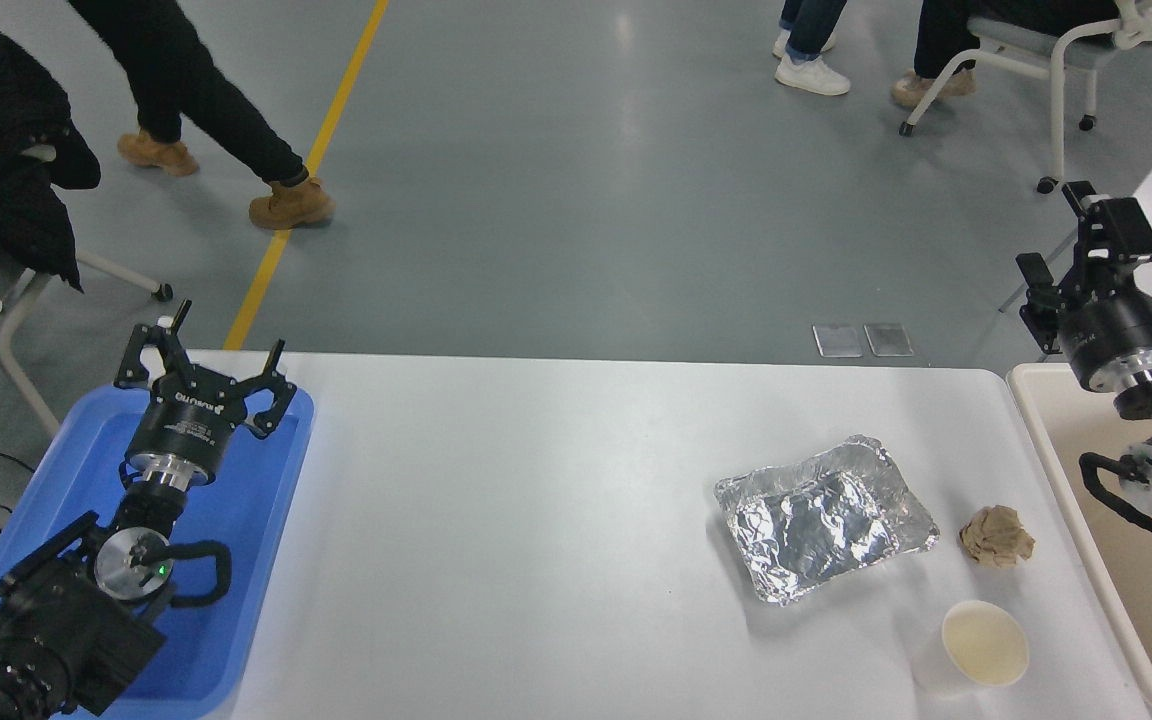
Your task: Pick up paper cup place in dustbin
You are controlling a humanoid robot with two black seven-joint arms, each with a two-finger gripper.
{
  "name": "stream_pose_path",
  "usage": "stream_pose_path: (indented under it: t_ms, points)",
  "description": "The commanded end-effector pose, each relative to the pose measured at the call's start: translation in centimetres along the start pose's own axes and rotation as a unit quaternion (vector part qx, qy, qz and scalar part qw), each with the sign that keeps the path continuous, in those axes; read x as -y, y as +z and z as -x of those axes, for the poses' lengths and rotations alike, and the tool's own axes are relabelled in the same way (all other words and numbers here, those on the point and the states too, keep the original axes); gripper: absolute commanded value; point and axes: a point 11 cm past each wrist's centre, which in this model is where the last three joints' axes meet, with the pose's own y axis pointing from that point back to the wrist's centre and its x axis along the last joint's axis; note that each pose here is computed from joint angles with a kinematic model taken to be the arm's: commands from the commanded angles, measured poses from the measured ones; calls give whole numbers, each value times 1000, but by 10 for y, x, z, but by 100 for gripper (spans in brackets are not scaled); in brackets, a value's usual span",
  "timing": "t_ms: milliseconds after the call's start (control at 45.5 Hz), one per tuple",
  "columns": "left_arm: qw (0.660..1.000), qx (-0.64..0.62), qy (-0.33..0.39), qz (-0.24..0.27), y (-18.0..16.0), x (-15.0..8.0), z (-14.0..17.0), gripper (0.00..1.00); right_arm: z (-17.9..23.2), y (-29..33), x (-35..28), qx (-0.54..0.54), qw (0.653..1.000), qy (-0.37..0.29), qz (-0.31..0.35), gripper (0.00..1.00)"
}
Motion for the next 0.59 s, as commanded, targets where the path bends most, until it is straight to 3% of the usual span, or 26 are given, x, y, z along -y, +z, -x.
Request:
stream_pose_path:
  t_ms: [0, 88, 176, 286, 571]
  points:
    - [1000, 0, -1, 0, 0, 0, 0, 100, -20, -23, 6, -118, 991, -53, 25, 100]
    - [1000, 0, -1, -1, 0, 0, 0, 100, -21, -38, 16, -166, 982, -80, 32, 100]
    - [1000, 0, -1, -1, 0, 1, 1, 100, -25, -43, 21, -233, 962, -115, 86, 100]
    - [1000, 0, -1, 0, 0, 1, 1, 100, -37, -53, 24, -313, 923, -151, 168, 100]
    - [1000, -1, -2, -1, -1, 1, 1, 100, -26, -99, 34, -431, 822, -278, 246, 100]
